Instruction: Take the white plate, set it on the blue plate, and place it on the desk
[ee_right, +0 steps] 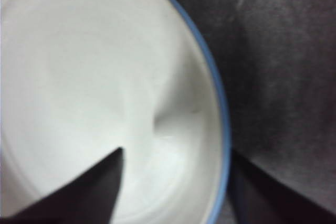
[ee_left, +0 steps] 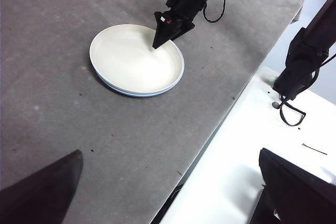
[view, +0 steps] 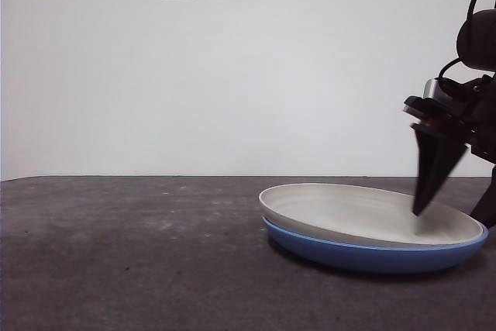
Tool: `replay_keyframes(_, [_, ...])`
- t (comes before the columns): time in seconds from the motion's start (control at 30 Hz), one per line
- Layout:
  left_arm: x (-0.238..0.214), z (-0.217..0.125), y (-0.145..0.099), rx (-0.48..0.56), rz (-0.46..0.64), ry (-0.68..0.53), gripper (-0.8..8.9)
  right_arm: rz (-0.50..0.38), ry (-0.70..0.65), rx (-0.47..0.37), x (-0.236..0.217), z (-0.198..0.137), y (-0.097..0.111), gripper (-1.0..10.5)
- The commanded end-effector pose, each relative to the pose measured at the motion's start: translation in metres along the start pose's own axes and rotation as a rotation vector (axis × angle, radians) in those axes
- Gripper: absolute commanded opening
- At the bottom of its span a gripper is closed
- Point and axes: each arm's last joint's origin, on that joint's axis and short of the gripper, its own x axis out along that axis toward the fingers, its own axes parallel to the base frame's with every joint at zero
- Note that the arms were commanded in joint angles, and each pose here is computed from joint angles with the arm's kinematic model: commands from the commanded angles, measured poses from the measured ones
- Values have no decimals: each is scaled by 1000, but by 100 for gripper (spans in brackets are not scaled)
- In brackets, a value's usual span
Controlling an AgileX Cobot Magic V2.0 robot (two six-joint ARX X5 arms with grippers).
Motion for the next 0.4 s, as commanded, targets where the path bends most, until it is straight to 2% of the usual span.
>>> replay_keyframes(0.03, [-1, 3, -1, 20, -7, -12, 688, -15, 14, -1, 5, 2, -3, 169])
replay_keyframes(0.17, [-1, 3, -1, 20, -7, -11, 688, -60, 14, 7, 5, 1, -6, 20])
replay_keyframes(0.4, [-1, 2, -1, 18, -8, -9, 688, -63, -2, 6, 2, 4, -5, 6])
